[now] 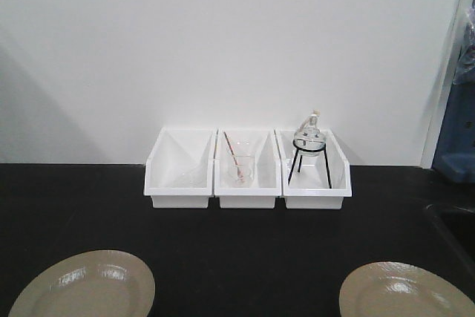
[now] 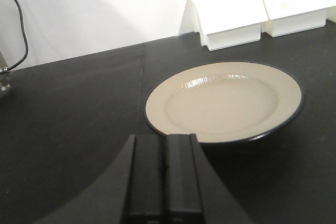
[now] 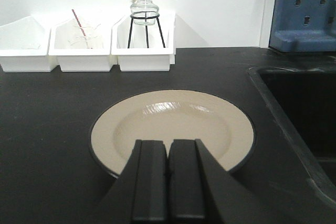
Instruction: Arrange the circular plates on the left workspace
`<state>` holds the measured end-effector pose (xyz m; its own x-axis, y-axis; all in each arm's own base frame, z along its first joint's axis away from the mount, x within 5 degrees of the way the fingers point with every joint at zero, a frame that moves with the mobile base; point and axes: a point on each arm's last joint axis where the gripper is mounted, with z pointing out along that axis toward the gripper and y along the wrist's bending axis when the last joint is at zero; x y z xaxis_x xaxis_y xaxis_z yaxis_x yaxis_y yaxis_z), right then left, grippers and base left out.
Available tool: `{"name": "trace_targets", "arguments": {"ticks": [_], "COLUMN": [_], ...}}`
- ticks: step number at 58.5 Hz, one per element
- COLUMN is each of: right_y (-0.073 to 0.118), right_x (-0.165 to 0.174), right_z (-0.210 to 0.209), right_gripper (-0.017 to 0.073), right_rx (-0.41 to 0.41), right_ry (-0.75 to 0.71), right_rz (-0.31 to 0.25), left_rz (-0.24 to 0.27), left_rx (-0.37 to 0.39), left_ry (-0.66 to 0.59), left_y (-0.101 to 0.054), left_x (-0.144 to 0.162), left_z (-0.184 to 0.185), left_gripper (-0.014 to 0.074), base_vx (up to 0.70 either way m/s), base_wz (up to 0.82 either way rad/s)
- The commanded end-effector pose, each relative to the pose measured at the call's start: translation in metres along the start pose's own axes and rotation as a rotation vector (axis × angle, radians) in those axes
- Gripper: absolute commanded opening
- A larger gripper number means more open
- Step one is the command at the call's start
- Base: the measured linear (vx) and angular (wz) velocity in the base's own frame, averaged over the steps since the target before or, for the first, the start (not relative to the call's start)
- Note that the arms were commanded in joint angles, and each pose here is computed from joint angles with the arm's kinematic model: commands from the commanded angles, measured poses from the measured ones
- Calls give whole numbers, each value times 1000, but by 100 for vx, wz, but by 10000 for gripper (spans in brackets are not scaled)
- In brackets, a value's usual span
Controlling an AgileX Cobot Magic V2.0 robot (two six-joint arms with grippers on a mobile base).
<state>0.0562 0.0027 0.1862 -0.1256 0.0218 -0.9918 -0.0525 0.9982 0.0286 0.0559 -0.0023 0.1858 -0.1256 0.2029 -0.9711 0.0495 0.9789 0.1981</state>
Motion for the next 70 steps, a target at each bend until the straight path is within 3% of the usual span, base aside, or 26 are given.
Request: {"name": "trace_targets", "arguments": {"ticks": [1,35,39,40,50,56,58,60,67,70], "right_y": [0,0,0,0,1,2,2,3,3,3], "right_x": [-6,-6,-7,-8,-14,-24,-28,-33,-62,-80], "right_z": [-1,-1,-1,-1,-2,-4,-5,-7,-19,-26], "right_gripper": [0,0,0,0,0,0,0,0,0,0], "right_rx": [-1,-1,-2,-3,-11,-22,-27,-31,-48,-51], "right_ry": [-88,-89,-97,-108,-181,-280,-323,-361,-500,-552], "right_rz": [-17,-17,-17,-17,-17,-5,8,22,92,86], "left_rz": [-10,-10,10,31,32,42,9,-55,-353,-415], "left_rx": [-27,-27,-34,-44,-48,-78,-86,-90,-91,-82], "left_ry": [-84,-84,-99,-123,-134,-212,-246,-282,-423,-459], "left_y": [2,2,2,3,3,6,7,9,16,18], "left_x": [-4,-4,-6,-8,-9,-16,-19,-24,-42,-53], "left_z": [0,0,-1,-1,-1,-3,-3,-5,-12,-16], "left_gripper": [3,3,3,3,3,3,3,3,3,3], "base_vx": [13,3,0,0,0,0,0,0,0,0], "base_wz": [0,0,0,0,0,0,0,0,0,0]}}
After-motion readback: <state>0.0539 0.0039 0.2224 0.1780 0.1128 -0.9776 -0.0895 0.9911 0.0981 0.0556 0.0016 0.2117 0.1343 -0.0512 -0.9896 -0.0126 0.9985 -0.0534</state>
